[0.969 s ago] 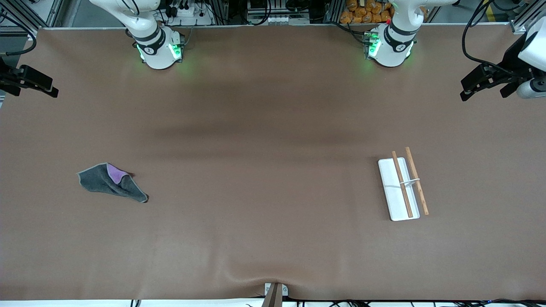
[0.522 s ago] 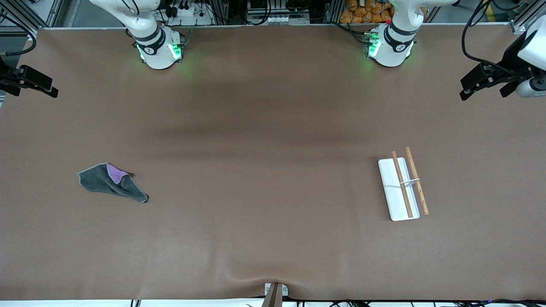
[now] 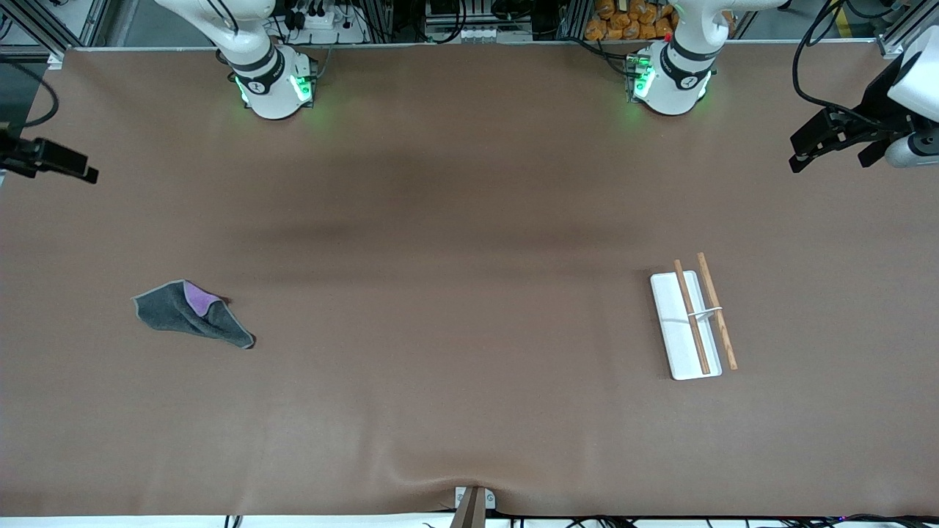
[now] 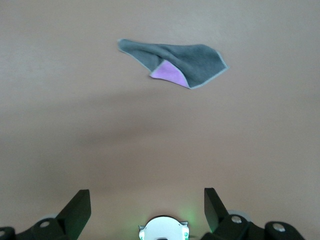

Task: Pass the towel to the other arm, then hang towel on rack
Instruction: 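Move the right gripper out toward the grey towel, then lower the right gripper onto the grey towel's corner, then close the right gripper on the towel corner, then lift the towel with the right gripper while the left gripper approaches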

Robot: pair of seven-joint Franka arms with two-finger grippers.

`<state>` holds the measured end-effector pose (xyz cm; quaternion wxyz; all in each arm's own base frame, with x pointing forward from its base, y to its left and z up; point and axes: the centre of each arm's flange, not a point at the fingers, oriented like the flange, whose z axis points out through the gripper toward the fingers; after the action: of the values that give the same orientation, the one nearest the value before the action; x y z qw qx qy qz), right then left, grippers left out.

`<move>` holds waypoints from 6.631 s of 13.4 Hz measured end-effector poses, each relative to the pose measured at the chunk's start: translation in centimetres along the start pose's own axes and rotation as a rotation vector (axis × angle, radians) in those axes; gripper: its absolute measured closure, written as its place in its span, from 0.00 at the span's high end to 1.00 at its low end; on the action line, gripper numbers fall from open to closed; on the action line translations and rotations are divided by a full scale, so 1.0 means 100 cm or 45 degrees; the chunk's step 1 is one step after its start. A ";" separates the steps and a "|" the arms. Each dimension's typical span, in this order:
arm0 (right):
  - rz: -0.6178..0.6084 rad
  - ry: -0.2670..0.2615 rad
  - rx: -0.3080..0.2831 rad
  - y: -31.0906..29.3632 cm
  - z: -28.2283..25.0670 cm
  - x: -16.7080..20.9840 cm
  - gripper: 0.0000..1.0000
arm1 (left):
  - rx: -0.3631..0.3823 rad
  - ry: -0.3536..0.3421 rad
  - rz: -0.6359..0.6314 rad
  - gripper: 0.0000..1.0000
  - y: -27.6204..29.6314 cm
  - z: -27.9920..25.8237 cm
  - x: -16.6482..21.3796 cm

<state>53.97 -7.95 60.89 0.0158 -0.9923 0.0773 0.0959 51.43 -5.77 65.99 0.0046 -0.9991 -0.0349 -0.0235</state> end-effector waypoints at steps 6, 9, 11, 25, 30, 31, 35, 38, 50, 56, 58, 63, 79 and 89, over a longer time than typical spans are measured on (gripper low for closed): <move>0.095 -0.113 0.035 0.052 0.082 0.064 1.00 | 0.000 0.001 0.002 1.00 0.001 0.000 0.000; 0.072 -0.109 0.039 0.048 0.109 0.087 1.00 | 0.000 0.001 0.002 1.00 0.001 0.000 0.000; 0.003 -0.107 0.044 0.045 0.123 0.098 1.00 | 0.000 0.000 0.002 1.00 0.001 0.000 0.000; -0.546 0.015 0.006 -0.013 0.230 0.172 1.00 | 0.001 -0.004 0.002 1.00 0.001 0.002 0.000; -0.628 0.040 -0.007 -0.029 0.282 0.183 1.00 | 0.001 -0.004 0.002 1.00 0.001 0.003 0.000; -0.641 0.051 -0.010 -0.030 0.289 0.183 1.00 | 0.001 -0.004 0.002 1.00 0.001 0.003 0.000; -0.692 0.059 -0.015 -0.026 0.319 0.179 1.00 | 0.001 -0.002 0.002 1.00 0.001 0.003 0.000; -0.743 0.082 -0.020 -0.009 0.333 0.183 1.00 | 0.000 -0.001 0.001 1.00 0.001 0.002 0.000; -0.792 0.160 -0.034 0.002 0.367 0.198 1.00 | 0.000 0.001 0.001 1.00 0.000 0.002 0.000; -0.797 0.172 -0.033 0.001 0.391 0.202 0.93 | -0.001 0.009 0.001 1.00 0.000 0.002 0.001; -0.799 0.177 -0.034 0.000 0.395 0.202 0.70 | -0.001 0.009 0.001 1.00 0.000 0.002 0.001; -0.810 0.182 -0.033 -0.003 0.400 0.199 0.14 | -0.001 0.007 0.001 1.00 0.001 0.003 0.002; -0.778 0.187 0.201 -0.044 0.246 0.176 0.04 | -0.003 0.013 -0.002 1.00 0.000 0.005 0.004; -0.494 0.136 0.522 -0.192 0.193 0.135 0.04 | -0.083 0.020 -0.155 1.00 0.073 0.042 0.023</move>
<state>66.43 9.83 39.62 0.2300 -0.9683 -0.0955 0.0209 54.46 -12.89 61.83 -0.0291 -0.9945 -0.0949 -0.0328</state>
